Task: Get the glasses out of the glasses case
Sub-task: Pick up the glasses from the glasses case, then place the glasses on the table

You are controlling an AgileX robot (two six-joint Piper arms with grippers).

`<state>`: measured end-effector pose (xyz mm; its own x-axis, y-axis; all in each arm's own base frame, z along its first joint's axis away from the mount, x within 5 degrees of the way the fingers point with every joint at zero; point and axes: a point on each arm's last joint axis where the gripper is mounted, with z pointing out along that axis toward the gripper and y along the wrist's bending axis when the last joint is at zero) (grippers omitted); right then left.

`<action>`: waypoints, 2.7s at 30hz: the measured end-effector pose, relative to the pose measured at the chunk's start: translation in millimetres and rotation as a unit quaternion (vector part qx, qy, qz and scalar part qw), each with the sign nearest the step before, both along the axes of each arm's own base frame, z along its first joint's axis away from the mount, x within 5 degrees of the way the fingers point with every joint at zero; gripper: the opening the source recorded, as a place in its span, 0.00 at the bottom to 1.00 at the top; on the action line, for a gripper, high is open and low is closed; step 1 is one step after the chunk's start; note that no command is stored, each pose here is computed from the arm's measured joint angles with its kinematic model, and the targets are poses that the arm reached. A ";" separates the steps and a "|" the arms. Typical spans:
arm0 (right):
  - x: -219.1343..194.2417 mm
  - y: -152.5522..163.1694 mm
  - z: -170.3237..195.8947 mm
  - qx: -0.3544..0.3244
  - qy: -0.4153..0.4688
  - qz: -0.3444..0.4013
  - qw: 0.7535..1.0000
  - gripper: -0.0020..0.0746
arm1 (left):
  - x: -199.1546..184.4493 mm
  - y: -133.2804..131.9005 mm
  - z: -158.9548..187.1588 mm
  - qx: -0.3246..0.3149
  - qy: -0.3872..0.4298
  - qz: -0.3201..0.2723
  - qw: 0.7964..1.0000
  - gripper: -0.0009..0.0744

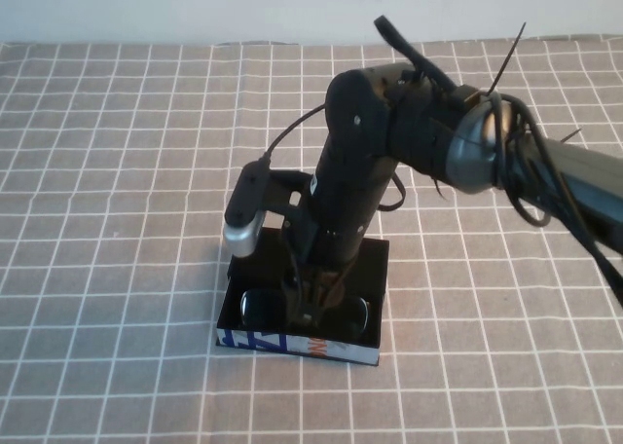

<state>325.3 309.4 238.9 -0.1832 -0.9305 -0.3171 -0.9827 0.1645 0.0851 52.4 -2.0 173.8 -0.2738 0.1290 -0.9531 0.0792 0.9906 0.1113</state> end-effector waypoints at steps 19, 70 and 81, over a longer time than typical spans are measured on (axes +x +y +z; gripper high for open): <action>10.7 2.4 -20.7 -0.018 -0.024 0.001 1.000 0.46 | 0.0 0.0 0.0 0.000 0.000 0.000 1.000 0.01; 15.7 6.5 -13.0 -0.022 -0.022 0.001 1.000 0.03 | 0.0 0.0 0.0 0.000 0.000 0.000 1.000 0.01; 9.0 -8.2 89.8 0.059 -0.084 -0.141 0.985 0.03 | 0.0 0.0 0.0 0.000 0.000 0.000 1.000 0.01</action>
